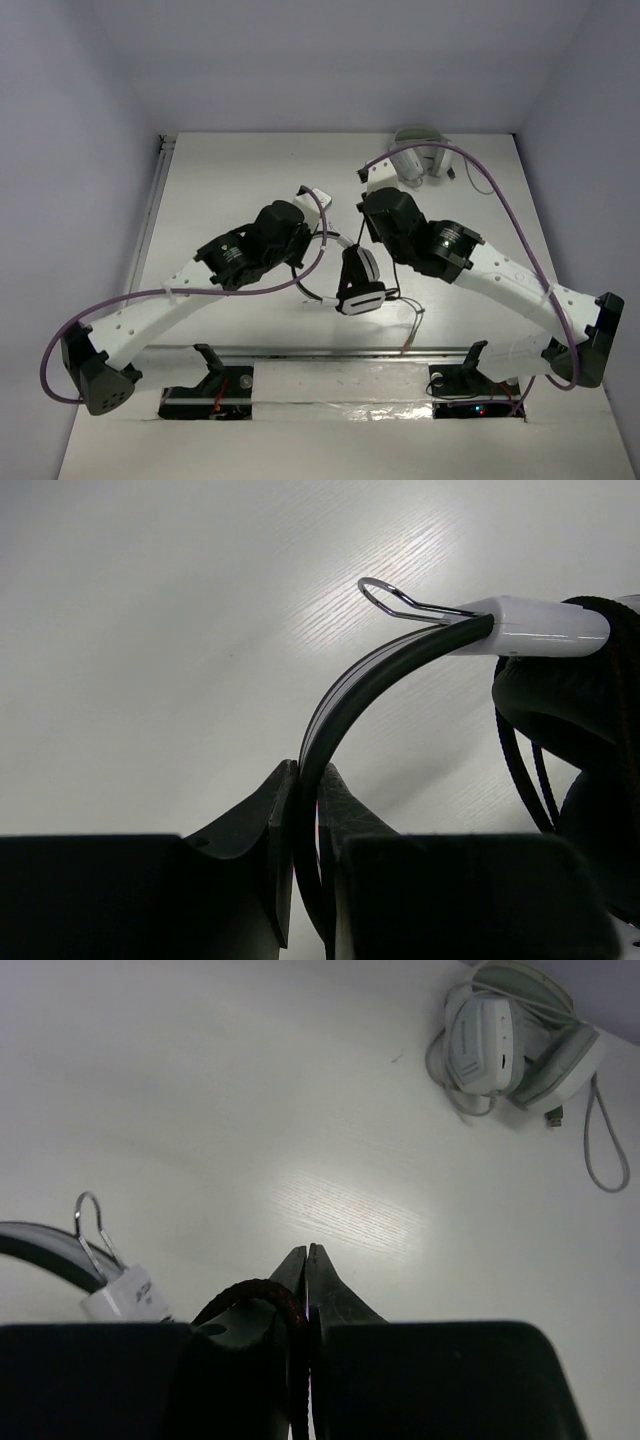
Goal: Wrap the headphones
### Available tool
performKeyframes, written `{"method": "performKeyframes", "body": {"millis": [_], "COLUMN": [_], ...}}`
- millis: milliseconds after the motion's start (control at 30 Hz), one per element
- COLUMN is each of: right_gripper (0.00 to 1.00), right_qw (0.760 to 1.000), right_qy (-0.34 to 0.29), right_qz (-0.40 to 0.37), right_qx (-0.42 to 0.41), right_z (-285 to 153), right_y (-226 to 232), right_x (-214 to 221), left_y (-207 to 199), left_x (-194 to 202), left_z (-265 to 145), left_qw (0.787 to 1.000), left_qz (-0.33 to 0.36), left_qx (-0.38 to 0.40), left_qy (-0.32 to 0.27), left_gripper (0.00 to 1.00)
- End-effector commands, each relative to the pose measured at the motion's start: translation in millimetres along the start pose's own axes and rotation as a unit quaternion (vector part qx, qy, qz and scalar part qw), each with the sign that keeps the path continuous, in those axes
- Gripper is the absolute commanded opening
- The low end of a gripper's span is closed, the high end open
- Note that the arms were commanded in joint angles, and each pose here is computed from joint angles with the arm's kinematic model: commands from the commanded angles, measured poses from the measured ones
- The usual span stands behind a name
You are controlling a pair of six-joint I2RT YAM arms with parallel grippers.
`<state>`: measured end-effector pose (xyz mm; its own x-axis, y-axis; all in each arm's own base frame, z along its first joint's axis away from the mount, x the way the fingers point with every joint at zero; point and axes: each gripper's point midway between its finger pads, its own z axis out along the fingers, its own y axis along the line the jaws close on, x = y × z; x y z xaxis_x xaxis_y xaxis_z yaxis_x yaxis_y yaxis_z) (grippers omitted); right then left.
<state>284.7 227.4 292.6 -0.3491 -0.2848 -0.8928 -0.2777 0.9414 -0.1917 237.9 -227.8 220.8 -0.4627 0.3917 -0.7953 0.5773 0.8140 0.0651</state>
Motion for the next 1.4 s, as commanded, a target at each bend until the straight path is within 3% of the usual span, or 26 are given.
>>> {"method": "performKeyframes", "body": {"millis": [0, 267, 333, 533, 767, 867, 1000, 1167, 1267, 1300, 1367], "right_gripper": [0.09, 0.15, 0.20, 0.21, 0.27, 0.33, 0.38, 0.36, 0.26, 0.14, 0.12], "right_qw": [0.998, 0.996, 0.992, 0.972, 0.922, 0.907, 0.907, 0.906, 0.905, 0.905, 0.907], "right_qy": [-0.039, -0.026, -0.041, -0.067, -0.139, -0.154, -0.144, -0.129, -0.122, -0.121, -0.110], "right_qz": [0.024, 0.078, 0.117, 0.199, 0.232, 0.238, 0.240, 0.255, 0.261, 0.262, 0.263], "right_qx": [0.034, 0.022, 0.012, -0.100, -0.277, -0.311, -0.313, -0.311, -0.314, -0.312, -0.309], "right_z": [11.9, 31.3, 31.1, 44.1, 41.3, 42.8, 60.5, 85.2, 92.2, 93.4, 97.7], "right_y": [-10.6, -21.0, -28.2, -13.6, 24.0, 34.4, 42.1, 51.5, 55.2, 55.0, 56.6], "right_x": [-22.7, 1.0, -0.3, 14.4, 3.4, 3.1, 9.0, 17.9, 18.5, 19.0, 25.4], "left_y": [-18.7, -30.7, -36.1, -43.5, -42.7, -34.3, -31.7, -37.7, -30.9, -26.0, -28.8], "left_x": [-33.4, -72.0, -87.0, -115.9, -148.1, -172.1, -213.3, -236.8, -247.6, -255.4, -260.9], "left_z": [-22.7, -57.6, -72.1, -99.0, -127.2, -145.0, -184.3, -197.7, -201.7, -211.5, -216.6], "left_qw": [0.996, 0.984, 0.976, 0.959, 0.941, 0.934, 0.913, 0.904, 0.903, 0.900, 0.896], "left_qz": [-0.008, -0.029, -0.031, -0.030, -0.045, -0.057, -0.070, -0.071, -0.083, -0.087, -0.086], "left_qx": [0.064, 0.116, 0.144, 0.197, 0.228, 0.222, 0.237, 0.259, 0.246, 0.241, 0.251], "left_qy": [-0.058, -0.133, -0.159, -0.202, -0.245, -0.274, -0.324, -0.334, -0.341, -0.354, -0.356], "left_gripper": [0.00, 0.00, 0.00, 0.00, 0.00, 0.00, 0.00, 0.00, 0.00, 0.00, 0.00]}}
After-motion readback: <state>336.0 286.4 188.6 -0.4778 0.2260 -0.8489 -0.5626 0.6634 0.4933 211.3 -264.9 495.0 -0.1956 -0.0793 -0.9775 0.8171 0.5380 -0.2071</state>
